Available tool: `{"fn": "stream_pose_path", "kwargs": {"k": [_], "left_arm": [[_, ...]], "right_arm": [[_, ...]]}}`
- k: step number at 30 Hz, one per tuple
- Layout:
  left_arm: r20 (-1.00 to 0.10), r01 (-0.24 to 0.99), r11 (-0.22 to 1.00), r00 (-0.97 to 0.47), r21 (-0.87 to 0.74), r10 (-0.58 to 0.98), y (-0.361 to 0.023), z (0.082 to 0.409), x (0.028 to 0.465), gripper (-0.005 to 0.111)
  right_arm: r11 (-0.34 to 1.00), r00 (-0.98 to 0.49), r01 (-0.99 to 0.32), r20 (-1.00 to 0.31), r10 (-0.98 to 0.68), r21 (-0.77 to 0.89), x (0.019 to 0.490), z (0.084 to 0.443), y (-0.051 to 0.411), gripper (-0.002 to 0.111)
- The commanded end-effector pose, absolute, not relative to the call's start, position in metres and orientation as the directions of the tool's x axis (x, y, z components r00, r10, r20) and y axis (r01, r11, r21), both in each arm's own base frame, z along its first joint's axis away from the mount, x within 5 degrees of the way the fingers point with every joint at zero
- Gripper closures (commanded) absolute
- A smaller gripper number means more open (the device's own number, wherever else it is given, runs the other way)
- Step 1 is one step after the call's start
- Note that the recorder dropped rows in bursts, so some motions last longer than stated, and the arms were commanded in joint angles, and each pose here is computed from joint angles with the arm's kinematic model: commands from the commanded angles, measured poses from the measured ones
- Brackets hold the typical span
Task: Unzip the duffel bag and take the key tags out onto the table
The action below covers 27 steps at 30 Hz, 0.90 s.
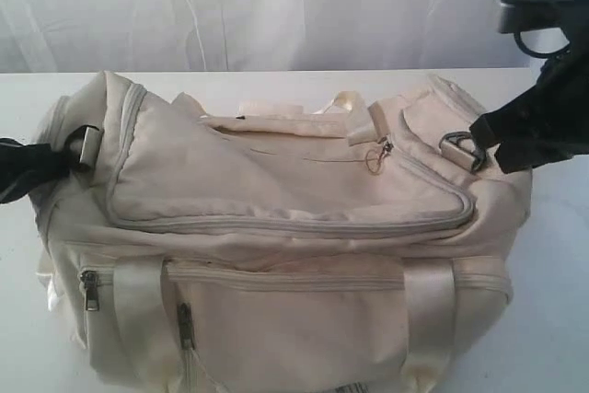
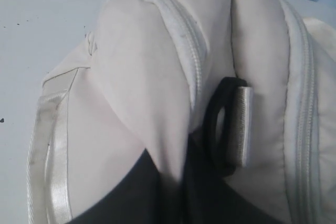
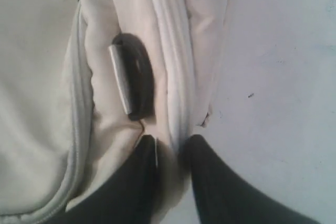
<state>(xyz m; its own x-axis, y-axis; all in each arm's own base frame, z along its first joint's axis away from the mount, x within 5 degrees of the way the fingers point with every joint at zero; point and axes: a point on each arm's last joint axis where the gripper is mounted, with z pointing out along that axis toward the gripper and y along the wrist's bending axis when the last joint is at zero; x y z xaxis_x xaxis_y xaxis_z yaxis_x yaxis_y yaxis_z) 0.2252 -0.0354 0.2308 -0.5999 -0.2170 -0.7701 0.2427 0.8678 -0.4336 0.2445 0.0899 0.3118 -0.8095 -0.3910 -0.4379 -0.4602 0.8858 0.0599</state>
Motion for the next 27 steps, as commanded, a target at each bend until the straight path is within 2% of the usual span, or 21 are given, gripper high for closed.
{"fn": "stream_pose_path", "kwargs": {"k": [1, 4, 7, 13, 16, 21, 27], "left_arm": [[-0.795, 0.236, 0.884, -0.569, -0.403, -0.21, -0.032, 0.238, 0.225, 0.073], [-0.857, 0.293, 0.899, -0.494, -0.325, -0.149, -0.03, 0.253, 0.221, 0.049], [-0.915, 0.337, 0.905, -0.384, -0.259, -0.119, -0.03, 0.282, 0.215, 0.034], [-0.985, 0.516, 0.843, -0.15, -0.153, -0.087, -0.042, 0.346, 0.198, 0.033], [-0.99, 0.574, 0.808, -0.102, -0.136, -0.094, -0.047, 0.362, 0.197, 0.033], [-0.987, 0.599, 0.784, -0.096, -0.163, -0.132, -0.055, 0.362, 0.209, 0.033], [-0.968, 0.681, 0.691, -0.221, -0.241, -0.119, -0.098, 0.329, 0.234, 0.033]], "right_arm": [[0.907, -0.817, -0.416, -0.467, -0.339, 0.07, 0.245, 0.315, 0.087, 0.051], [0.908, -0.788, -0.415, -0.523, -0.325, 0.06, 0.245, 0.321, 0.087, 0.033], [0.908, -0.749, -0.416, -0.583, -0.314, 0.046, 0.245, 0.329, 0.086, 0.032], [0.917, -0.649, -0.397, -0.716, -0.256, 0.032, 0.257, 0.34, 0.089, 0.032], [0.921, -0.628, -0.382, -0.751, -0.204, 0.069, 0.266, 0.338, 0.093, 0.032], [0.923, -0.665, -0.356, -0.733, -0.141, 0.145, 0.282, 0.322, 0.101, 0.032], [0.925, -0.7, -0.333, -0.705, -0.114, 0.182, 0.296, 0.304, 0.106, 0.032]]}}
